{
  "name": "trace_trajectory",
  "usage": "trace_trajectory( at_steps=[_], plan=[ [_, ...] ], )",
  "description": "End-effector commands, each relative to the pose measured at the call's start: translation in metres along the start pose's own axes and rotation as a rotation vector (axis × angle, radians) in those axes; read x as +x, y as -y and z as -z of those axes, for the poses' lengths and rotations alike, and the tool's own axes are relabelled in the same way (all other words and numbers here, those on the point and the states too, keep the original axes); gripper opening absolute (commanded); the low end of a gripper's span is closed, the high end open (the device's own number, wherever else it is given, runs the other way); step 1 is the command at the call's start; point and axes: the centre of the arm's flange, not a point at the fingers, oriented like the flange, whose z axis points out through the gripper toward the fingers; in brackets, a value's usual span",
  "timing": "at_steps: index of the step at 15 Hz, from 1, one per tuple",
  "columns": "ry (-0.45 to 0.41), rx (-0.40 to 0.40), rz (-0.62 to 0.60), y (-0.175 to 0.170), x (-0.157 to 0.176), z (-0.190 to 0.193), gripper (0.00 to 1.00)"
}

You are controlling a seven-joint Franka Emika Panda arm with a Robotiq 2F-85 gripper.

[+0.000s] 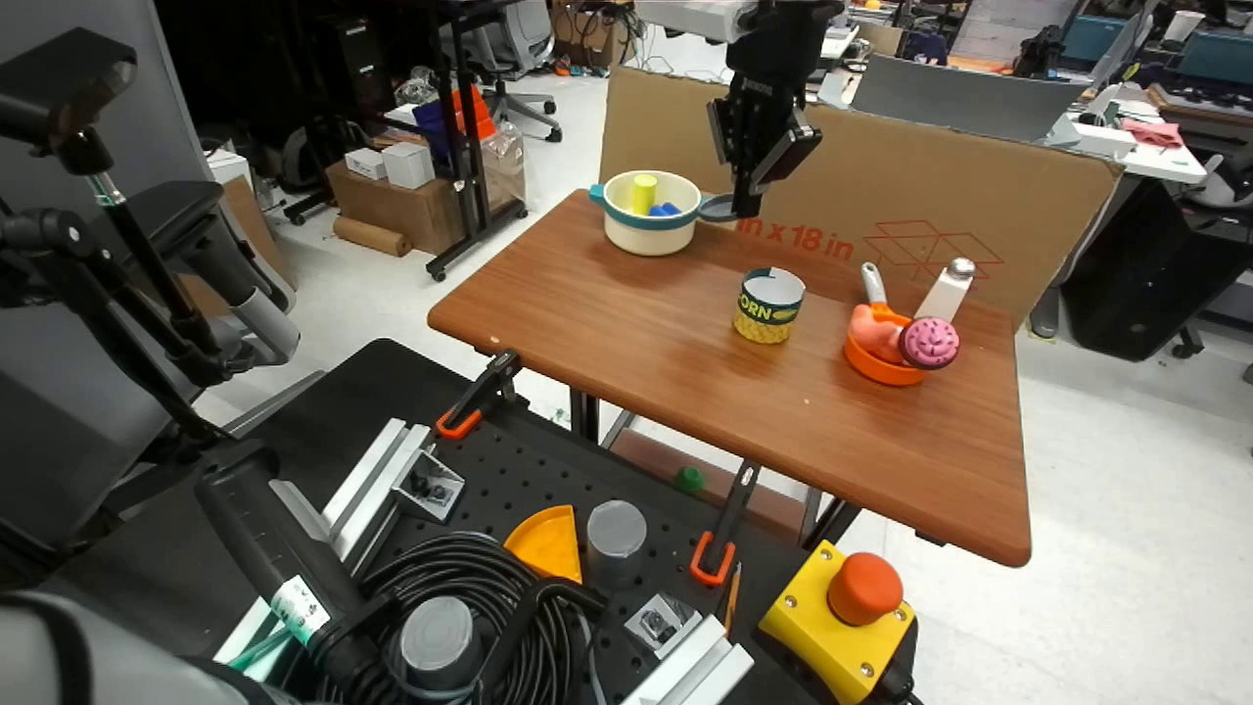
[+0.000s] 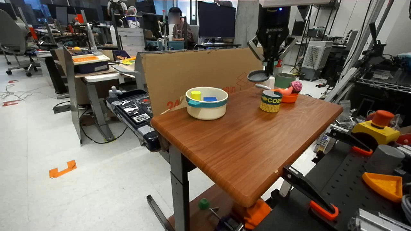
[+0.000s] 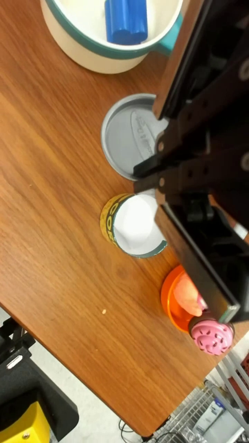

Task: Uncover the can and put the pink ball inside and the red plush to the white bowl

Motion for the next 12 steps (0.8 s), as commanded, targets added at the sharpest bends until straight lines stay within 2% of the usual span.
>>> trace_trajectory(
  at_steps=[1,8,12],
  plan=[
    [-0.044,-0.014,0.032,0.016,-0.015,0.005,0.01],
    [-0.086,-0.028,0.135,0.051,-0.051,0.014,0.01],
    [-0.125,-0.016,0.217,0.059,-0.076,0.025,0.01]
  ],
)
